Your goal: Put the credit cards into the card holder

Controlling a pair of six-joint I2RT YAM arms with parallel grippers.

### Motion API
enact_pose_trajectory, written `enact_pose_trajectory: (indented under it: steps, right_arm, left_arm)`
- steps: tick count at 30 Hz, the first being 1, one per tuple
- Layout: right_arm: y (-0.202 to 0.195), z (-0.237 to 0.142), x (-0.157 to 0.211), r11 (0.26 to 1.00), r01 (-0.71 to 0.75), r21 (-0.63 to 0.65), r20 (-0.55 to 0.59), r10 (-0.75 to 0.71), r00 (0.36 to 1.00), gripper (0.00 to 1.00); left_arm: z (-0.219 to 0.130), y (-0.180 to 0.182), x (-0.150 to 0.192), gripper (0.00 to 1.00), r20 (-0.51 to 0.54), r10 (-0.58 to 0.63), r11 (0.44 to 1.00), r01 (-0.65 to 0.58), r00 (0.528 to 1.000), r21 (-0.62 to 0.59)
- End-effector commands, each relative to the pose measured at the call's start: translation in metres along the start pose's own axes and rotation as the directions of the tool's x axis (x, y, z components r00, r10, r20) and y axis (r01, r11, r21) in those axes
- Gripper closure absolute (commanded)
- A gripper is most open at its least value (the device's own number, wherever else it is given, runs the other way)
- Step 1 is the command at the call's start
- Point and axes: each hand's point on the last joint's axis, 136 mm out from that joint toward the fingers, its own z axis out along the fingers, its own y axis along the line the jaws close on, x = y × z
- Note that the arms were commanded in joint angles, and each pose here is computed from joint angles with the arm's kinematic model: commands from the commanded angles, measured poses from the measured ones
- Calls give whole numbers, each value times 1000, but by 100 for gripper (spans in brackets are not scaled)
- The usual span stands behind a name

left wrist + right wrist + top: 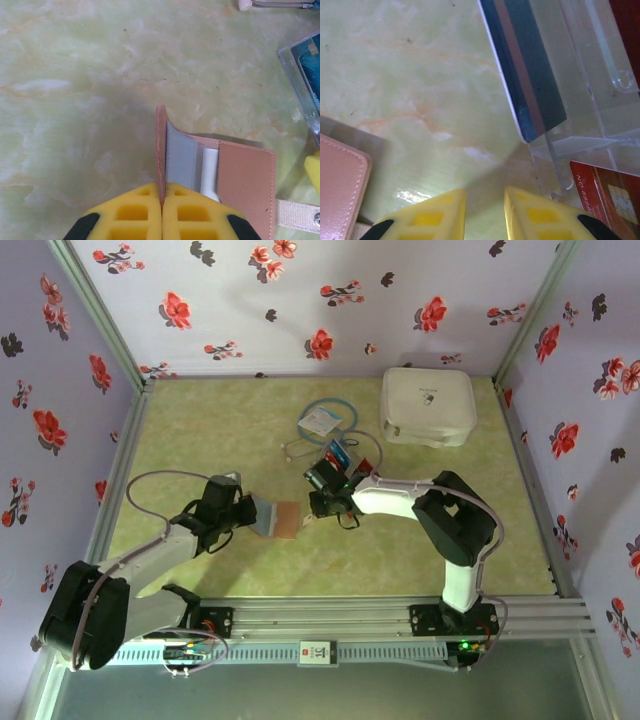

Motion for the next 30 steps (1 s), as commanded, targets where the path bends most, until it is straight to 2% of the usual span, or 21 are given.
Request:
enact_pose_trajectory:
  steps: [1,12,16,23,27,30]
  right_arm:
    - [-29,0,-9,995,-7,97,22,5,1000,73]
    - [-72,3,-31,987,-85,133,44,80,996,74]
    - [-51,-16,-36,997,-71,24,39,70,997,74]
    - [-4,-67,-39,992,-34,-119,98,46,994,73]
    - [23,-71,-30,984,-20,-179,89,36,995,73]
    - [39,-58,-17,976,-33,-215,63,48,997,73]
  left_arm:
    - [4,-2,5,100,-7,-4,1000,4,1000,18]
    - [10,-14,2,100,0,-21,996,21,1000,86]
    - [12,-24,-3,100,19,-50,990,47,999,135]
    - [21,-43,-11,100,36,-87,978,79,996,194]
    - [22,-52,-11,100,39,-85,976,75,996,206]
    - [20,-53,-11,100,53,-78,978,66,996,198]
